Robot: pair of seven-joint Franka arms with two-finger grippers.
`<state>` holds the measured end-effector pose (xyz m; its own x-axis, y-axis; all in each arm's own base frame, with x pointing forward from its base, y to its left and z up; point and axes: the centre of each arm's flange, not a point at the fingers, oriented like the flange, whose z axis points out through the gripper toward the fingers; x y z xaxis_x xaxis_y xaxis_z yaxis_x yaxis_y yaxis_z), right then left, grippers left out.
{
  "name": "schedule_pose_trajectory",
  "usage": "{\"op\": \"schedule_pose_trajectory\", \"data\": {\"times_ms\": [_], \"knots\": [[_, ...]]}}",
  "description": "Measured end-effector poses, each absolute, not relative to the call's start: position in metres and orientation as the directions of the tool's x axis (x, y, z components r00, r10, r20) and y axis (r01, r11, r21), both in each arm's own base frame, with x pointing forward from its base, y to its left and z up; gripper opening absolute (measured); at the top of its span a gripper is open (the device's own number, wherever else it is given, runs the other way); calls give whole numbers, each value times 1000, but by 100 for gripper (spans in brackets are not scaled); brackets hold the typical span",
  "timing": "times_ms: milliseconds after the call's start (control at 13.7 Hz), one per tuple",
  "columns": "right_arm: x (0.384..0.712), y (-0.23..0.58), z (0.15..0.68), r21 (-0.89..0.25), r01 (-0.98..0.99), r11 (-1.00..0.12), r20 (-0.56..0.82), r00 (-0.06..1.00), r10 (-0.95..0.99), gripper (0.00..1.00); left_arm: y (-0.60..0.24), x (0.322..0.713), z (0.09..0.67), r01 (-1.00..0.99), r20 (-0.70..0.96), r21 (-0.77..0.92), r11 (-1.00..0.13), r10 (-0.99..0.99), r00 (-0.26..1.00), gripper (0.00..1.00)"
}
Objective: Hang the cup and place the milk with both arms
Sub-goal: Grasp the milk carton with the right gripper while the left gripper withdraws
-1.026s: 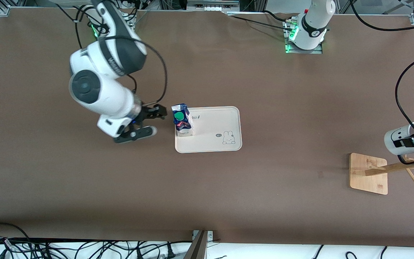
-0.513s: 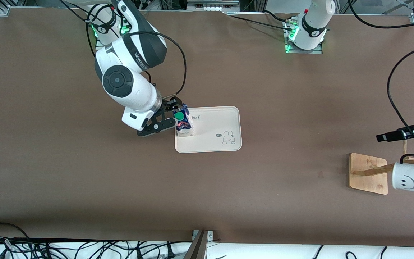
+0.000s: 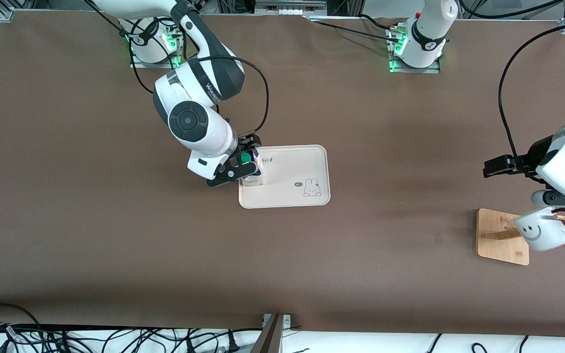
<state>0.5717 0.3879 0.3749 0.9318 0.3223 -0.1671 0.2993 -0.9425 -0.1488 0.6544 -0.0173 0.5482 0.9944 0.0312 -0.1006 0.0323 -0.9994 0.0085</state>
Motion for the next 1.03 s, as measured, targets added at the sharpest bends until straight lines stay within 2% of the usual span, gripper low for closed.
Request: {"op": "schedule_pose_trajectory", "data": {"times_ms": [293,440,733,1026], "knots": [[573,386,372,-146,295,-944,-169,933,317,100,-16,651,551,27,-103,8,-1000,26,994,100],[574,388,364,-148,293,-945,-170,933,316,100,-19,645,552,23,-53,8,-1000,22,998,100],[573,394,359,-201,264,-943,-182,936,301,100,-8,606,548,42,19,1,-999,42,999,100],[573,394,355,-201,262,-944,-188,935,300,100,-10,574,558,37,39,-2,-999,37,999,100]]}}
